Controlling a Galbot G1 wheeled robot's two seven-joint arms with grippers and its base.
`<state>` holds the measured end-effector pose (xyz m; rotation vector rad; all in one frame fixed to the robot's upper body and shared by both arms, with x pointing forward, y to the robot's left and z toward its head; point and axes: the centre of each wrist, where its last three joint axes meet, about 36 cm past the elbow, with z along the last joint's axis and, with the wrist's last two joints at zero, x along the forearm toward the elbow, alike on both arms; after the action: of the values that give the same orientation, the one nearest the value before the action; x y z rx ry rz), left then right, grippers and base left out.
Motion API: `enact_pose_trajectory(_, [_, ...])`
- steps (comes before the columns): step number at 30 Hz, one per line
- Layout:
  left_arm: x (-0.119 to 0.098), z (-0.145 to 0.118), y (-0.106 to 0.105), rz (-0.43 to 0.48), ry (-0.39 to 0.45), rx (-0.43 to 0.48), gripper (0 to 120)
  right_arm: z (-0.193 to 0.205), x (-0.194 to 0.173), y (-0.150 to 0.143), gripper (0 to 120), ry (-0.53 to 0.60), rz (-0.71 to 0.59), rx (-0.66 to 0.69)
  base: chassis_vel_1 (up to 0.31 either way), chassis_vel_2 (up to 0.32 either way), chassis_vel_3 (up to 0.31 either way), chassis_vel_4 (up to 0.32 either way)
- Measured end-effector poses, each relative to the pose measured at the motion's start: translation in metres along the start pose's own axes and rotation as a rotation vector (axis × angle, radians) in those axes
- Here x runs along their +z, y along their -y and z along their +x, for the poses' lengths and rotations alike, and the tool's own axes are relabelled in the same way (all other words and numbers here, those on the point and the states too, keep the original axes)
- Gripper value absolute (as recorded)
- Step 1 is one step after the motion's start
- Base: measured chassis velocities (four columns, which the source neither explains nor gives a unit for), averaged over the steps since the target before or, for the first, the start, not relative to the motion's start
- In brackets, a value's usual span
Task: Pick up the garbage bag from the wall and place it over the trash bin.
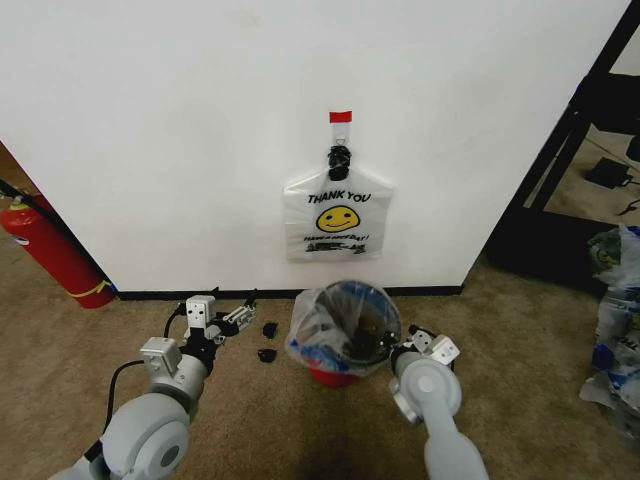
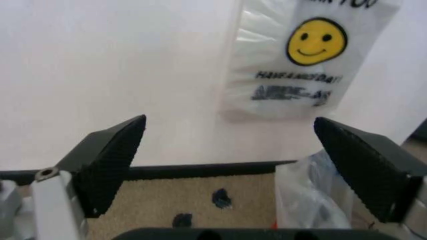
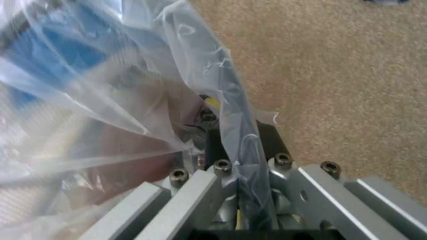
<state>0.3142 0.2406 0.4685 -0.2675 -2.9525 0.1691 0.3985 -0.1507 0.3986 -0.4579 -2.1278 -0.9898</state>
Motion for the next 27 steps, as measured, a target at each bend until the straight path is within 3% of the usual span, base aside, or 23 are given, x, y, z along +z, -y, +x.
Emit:
enact_pose_trajectory(14, [0.008,0.004,0.017,0.009,-0.012,0.032,100,-0.014,0.005,0.012,3,0.053,-0.025,0.012,0.0,0.0,0.0,0.0])
enact_pose_trajectory(27, [0.007,0.012,0.028,0.002,-0.028,0.057,100,0.029,-0.003,0.012,54,0.057,0.037,-0.163,0.0,0.0,0.0,0.0])
